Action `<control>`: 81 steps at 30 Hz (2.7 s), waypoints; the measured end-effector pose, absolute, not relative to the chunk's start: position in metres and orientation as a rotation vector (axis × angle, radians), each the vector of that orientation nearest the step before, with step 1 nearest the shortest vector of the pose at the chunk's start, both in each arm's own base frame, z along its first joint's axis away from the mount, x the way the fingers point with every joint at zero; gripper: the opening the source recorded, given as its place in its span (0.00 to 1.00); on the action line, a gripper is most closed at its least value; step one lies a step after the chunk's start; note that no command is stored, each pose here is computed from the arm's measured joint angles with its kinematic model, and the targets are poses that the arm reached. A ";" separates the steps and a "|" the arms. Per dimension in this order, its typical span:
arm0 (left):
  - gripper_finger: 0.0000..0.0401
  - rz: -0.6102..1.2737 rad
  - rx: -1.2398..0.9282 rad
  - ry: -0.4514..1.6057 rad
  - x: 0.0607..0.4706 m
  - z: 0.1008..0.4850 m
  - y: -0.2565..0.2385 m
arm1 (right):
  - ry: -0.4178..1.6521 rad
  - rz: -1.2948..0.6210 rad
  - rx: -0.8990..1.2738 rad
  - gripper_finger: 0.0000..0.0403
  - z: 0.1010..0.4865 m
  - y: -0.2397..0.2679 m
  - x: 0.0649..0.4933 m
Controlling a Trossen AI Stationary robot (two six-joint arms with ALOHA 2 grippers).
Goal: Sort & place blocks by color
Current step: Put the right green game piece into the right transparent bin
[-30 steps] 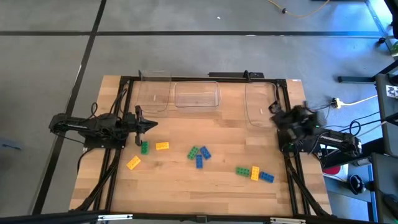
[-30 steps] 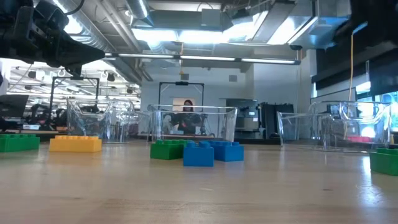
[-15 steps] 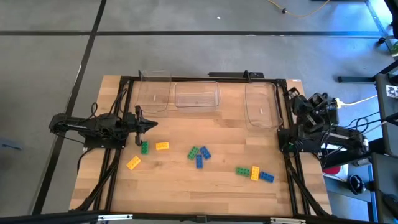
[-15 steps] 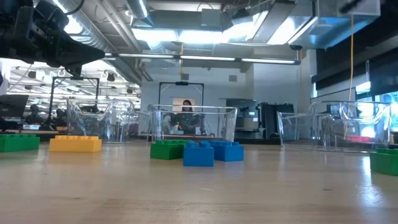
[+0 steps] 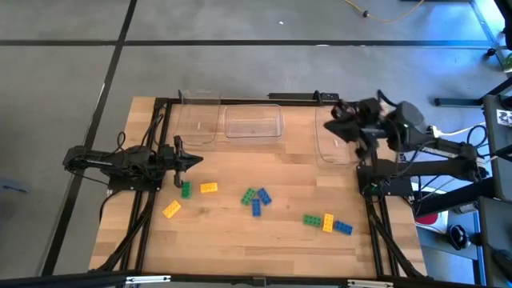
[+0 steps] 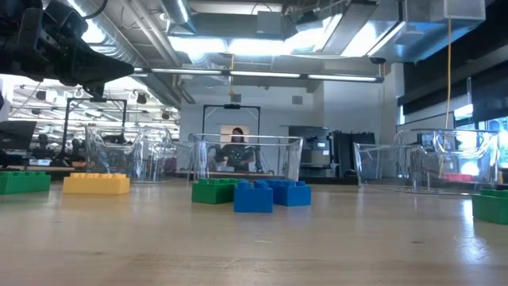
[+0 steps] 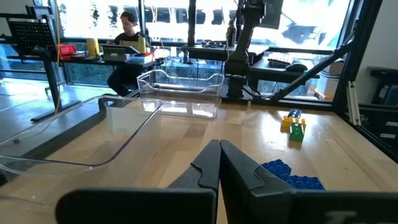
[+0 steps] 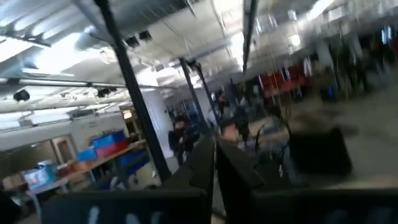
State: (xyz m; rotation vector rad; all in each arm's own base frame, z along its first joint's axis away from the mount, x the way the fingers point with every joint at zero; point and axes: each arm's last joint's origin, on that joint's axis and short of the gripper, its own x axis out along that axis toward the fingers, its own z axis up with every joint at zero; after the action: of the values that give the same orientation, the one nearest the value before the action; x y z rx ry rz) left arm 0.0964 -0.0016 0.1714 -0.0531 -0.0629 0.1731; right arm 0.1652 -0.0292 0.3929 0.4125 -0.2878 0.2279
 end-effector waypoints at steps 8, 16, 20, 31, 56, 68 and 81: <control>0.00 0.173 -0.053 -0.063 0.096 0.171 -0.002 | 0.151 0.196 0.539 0.17 0.415 -0.019 0.188; 0.00 0.174 -0.053 -0.063 0.096 0.171 -0.002 | 0.552 0.198 0.581 0.43 0.421 0.005 0.198; 0.00 0.174 -0.053 -0.063 0.096 0.172 -0.002 | 0.761 0.229 0.657 0.51 0.406 0.023 0.199; 0.00 0.174 -0.053 -0.064 0.096 0.172 -0.002 | 1.265 0.007 0.586 0.52 0.348 0.077 0.221; 0.00 0.174 -0.053 -0.064 0.096 0.172 -0.002 | 1.409 0.029 0.572 0.53 0.203 0.142 0.245; 0.00 0.174 -0.053 -0.064 0.096 0.172 -0.002 | 1.372 0.062 0.344 0.53 0.191 0.152 0.239; 0.00 0.174 -0.053 -0.063 0.096 0.171 -0.002 | 1.280 -0.013 0.236 0.53 0.186 0.152 0.244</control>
State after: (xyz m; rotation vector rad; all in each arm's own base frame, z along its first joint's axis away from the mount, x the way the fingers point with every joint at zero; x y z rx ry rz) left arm 0.0964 -0.0015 0.1714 -0.0530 -0.0633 0.1738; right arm 0.2444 0.1522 0.1863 0.2361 1.2804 -0.0130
